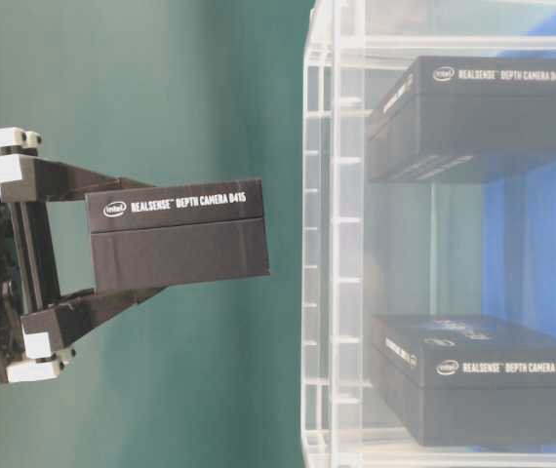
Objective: Take the box out of the case with the left arm.
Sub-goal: 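Lift the middle box straight up out of the case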
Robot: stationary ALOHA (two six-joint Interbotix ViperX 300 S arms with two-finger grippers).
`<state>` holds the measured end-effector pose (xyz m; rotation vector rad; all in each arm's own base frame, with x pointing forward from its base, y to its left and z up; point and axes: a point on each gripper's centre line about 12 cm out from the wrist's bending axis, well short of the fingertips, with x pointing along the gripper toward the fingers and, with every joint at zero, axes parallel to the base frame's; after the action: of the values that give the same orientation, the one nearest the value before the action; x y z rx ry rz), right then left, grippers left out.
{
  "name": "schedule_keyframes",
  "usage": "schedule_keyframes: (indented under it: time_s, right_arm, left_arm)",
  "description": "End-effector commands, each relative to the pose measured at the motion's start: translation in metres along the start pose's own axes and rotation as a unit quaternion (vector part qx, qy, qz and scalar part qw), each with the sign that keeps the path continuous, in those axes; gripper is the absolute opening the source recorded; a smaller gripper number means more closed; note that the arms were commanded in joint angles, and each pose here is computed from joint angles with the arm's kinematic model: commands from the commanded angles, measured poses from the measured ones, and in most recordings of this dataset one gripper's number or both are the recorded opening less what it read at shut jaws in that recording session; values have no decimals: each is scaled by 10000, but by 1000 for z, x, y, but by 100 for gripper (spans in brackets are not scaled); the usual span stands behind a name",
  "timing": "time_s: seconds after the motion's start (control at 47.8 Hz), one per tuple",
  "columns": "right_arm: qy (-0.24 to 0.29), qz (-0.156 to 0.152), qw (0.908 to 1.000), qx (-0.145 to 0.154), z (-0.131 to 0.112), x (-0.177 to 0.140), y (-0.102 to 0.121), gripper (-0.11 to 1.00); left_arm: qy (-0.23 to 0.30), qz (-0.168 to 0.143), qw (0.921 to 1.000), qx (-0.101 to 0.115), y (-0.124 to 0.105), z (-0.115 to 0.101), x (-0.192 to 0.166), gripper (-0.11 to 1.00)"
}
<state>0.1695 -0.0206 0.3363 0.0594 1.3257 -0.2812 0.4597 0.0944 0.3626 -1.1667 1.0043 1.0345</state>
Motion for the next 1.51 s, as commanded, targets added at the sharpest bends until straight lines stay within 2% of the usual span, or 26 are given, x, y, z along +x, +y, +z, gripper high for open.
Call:
schedule_keyframes:
  time_s: [0.0, 1.487]
  right_arm:
    - [-77, -2, 10000, 17, 2, -3, -1, 0]
    - [-69, -3, 10000, 20, 1, -4, -1, 0]
  left_arm:
    - [-142, -388, 9991, -46, 7, 3, -37, 62]
    - [-113, -285, 9995, -93, 14, 1, -34, 62]
